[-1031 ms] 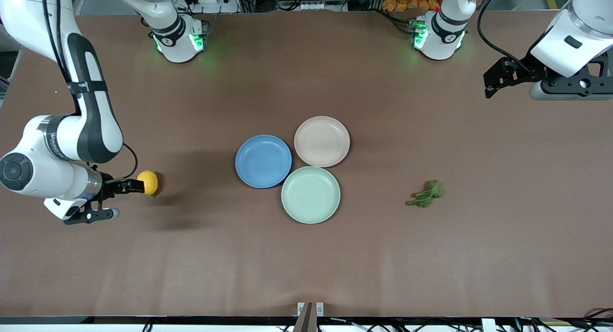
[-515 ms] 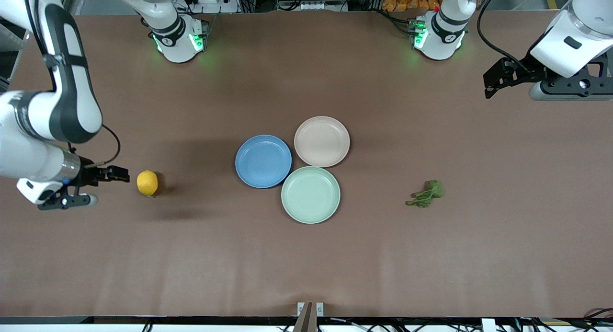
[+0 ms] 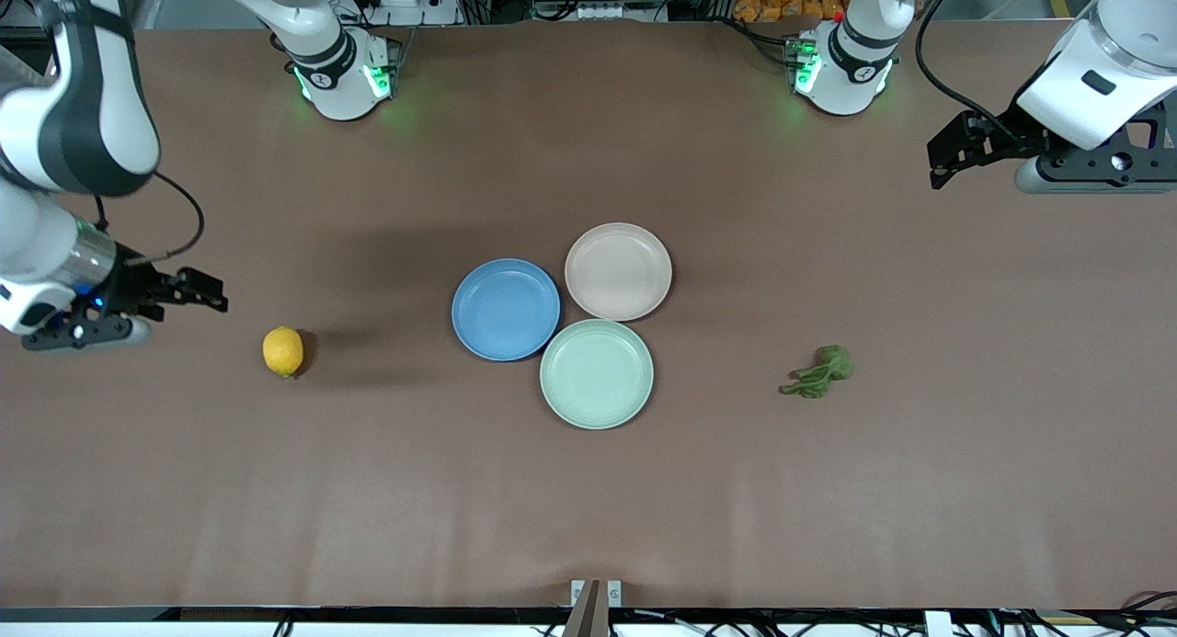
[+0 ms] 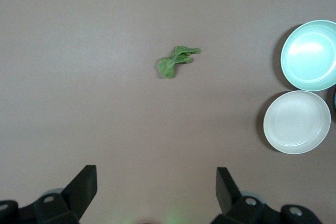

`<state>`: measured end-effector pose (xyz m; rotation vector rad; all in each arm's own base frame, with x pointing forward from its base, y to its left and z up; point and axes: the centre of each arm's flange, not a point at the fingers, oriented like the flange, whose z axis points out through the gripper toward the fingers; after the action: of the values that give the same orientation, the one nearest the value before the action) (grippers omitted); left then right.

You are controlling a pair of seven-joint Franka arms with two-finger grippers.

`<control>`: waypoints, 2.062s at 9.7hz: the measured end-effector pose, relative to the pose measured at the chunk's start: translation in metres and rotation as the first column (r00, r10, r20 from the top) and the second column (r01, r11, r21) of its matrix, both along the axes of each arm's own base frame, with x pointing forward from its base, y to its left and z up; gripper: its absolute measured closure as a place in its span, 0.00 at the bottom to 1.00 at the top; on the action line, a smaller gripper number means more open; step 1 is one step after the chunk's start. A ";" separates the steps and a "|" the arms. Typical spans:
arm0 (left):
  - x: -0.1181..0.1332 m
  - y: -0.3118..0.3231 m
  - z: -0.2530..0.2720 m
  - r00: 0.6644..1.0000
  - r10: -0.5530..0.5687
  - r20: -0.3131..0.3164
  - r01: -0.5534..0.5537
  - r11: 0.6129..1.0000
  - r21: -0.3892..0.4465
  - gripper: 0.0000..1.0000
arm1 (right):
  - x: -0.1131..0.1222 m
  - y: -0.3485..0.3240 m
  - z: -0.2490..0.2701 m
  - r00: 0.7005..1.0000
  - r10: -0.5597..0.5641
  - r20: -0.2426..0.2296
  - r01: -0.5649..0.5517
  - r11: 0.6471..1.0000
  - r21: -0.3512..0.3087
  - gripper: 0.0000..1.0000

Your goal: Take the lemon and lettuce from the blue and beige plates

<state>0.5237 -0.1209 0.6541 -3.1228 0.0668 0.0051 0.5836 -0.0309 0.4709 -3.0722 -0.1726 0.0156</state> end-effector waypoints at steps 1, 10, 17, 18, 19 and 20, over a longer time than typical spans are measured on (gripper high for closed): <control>0.000 0.000 0.000 1.000 0.000 0.000 0.000 1.000 0.000 0.00 | -0.008 0.001 0.012 1.000 0.003 0.004 -0.003 1.000 0.000 0.00; 0.000 0.000 0.000 1.000 0.000 0.000 0.000 1.000 0.000 0.00 | -0.042 0.020 0.131 0.998 -0.025 -0.060 0.020 0.996 -0.084 0.00; 0.000 0.000 0.000 1.000 -0.001 0.000 0.001 1.000 0.000 0.00 | -0.047 0.029 0.176 0.995 -0.102 -0.024 0.099 0.991 -0.088 0.00; 0.000 -0.001 0.000 1.000 -0.001 0.000 0.001 1.000 0.000 0.00 | -0.047 0.029 0.176 0.995 -0.102 -0.024 0.099 0.991 -0.088 0.00; 0.000 -0.001 0.000 1.000 -0.001 0.000 0.001 1.000 0.000 0.00 | -0.047 0.031 0.176 0.995 -0.101 -0.025 0.098 0.991 -0.088 0.00; 0.000 -0.001 0.000 1.000 -0.001 0.000 0.001 1.000 0.000 0.00 | -0.047 0.030 0.176 0.994 -0.103 -0.024 0.101 0.991 -0.088 0.00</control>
<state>0.5236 -0.1215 0.6540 -3.1227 0.0685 0.0056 0.5367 -0.0007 0.6468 -3.1608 -0.0135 0.0637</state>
